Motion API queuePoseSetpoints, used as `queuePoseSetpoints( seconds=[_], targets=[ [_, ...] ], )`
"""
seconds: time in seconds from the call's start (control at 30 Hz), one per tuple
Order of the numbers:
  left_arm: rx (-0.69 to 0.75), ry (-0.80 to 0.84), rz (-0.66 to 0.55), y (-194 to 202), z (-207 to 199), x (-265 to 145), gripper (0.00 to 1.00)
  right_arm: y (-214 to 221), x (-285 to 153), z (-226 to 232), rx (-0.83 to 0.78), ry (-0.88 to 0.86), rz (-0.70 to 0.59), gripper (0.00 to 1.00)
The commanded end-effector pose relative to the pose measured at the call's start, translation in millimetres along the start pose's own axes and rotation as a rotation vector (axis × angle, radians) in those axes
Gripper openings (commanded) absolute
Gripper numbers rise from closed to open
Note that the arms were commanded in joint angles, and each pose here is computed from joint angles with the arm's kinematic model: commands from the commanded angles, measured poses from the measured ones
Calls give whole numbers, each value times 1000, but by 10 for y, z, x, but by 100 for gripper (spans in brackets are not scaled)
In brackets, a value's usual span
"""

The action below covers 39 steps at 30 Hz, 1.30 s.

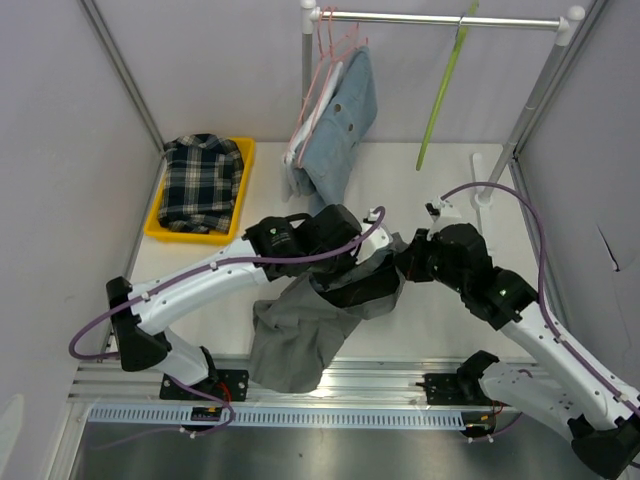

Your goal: Place the skirt on the hanger

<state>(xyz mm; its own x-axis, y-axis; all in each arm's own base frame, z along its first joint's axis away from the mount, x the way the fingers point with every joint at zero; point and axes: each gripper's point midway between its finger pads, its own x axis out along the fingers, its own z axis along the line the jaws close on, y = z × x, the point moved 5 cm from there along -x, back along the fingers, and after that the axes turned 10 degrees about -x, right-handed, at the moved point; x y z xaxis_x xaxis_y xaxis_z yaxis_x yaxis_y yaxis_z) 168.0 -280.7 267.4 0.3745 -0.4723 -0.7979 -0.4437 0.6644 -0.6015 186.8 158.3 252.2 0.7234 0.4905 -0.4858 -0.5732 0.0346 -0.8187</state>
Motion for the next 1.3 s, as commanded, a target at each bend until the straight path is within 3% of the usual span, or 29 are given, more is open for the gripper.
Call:
queuePoseSetpoints(
  seconds=[0.0,0.17,0.27,0.37,0.5,0.6,0.83,1.0,1.17,1.27],
  targets=[
    [26,50,-207,-481,-36,-304,0,-375,-240,336,-25,-107,-120,0],
    [53,18,-280,-824,78,-585,0,-648,-458,636,-81,-141,-170,0],
    [44,65,-399,-1070,133,-908,0,-767,-588,755,-116,-155,-196,0],
    [89,147,-461,-1134,93,-1105,0,-818,-657,784,-147,-160,-196,0],
    [141,222,-452,-1071,59,-1144,0,-938,-812,765,-181,-154,-232,2],
    [160,302,-446,-1045,18,-1179,0,-1084,-970,777,-234,-170,-279,8],
    [178,345,-379,-820,-26,-1002,0,-1133,-1222,833,-371,-283,-326,49],
    [194,345,-378,-762,-25,-991,0,-1100,-1330,853,-461,-346,-331,57],
    [222,404,-407,-750,-36,-1141,0,-1200,-1427,645,-550,-215,-386,68],
    [229,427,-411,-741,-49,-1173,0,-1117,-1325,664,-653,-243,-337,73]
  ],
)
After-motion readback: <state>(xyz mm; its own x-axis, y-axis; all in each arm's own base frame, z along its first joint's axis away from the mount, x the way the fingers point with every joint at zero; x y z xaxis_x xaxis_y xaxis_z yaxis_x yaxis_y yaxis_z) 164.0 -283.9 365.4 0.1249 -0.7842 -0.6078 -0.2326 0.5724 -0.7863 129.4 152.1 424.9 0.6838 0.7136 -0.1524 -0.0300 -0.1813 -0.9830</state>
